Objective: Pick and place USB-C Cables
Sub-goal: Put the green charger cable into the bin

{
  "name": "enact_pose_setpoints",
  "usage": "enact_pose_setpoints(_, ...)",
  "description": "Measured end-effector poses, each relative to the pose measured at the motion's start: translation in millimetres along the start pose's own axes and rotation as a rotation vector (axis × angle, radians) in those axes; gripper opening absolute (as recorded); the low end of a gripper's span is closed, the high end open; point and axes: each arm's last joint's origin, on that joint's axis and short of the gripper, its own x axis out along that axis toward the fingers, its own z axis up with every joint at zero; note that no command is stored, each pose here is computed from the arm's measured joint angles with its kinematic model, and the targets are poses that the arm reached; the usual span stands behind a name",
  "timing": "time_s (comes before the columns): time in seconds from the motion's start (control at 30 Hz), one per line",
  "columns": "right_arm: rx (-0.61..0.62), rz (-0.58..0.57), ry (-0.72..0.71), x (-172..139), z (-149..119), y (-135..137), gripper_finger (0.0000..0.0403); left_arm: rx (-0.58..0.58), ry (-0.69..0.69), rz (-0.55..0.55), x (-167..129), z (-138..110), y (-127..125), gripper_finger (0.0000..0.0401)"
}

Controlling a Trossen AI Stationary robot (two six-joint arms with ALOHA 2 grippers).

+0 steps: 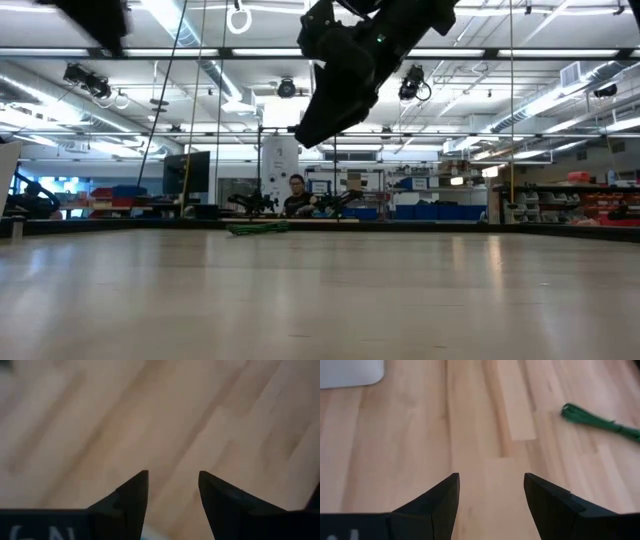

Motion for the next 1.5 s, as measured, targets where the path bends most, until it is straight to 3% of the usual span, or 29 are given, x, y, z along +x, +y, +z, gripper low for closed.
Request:
enact_pose_setpoints(0.27,0.012,-0.053,-0.050,4,7,-31,0.0228,0.197,-0.388,0.097,-10,7,-7,0.0181)
enact_pose_setpoints(0.43,0.030,-0.098,-0.068,4,12,-58,0.0228,0.298,-0.480,0.201,-6,17,-3,0.0181)
enact_pose_setpoints(0.7,0.099,-0.136,-0.148,-7,34,-97,0.0228,0.378,-0.382,0.327,12,45,17,0.0180)
enact_pose_setpoints(1.07,0.098,-0.196,-0.197,-10,37,-126,0.0228,0.608,-0.297,0.493,57,47,45,0.0180)
enact_pose_setpoints(1.13,0.121,-0.211,-0.204,-10,36,-134,0.0228,0.636,-0.275,0.475,69,52,48,0.0180)
enact_pose_setpoints(1.23,0.153,-0.223,-0.213,-11,36,-141,0.0228,0.657,-0.247,0.349,86,62,49,0.0180)
enact_pose_setpoints(1.33,0.181,-0.227,-0.211,-11,35,-145,0.0228,0.688,-0.247,0.158,101,71,48,0.0180)
enact_pose_setpoints(1.5,0.188,-0.226,-0.206,-11,34,-145,0.0228,0.713,-0.371,-0.208,119,77,43,0.0180)
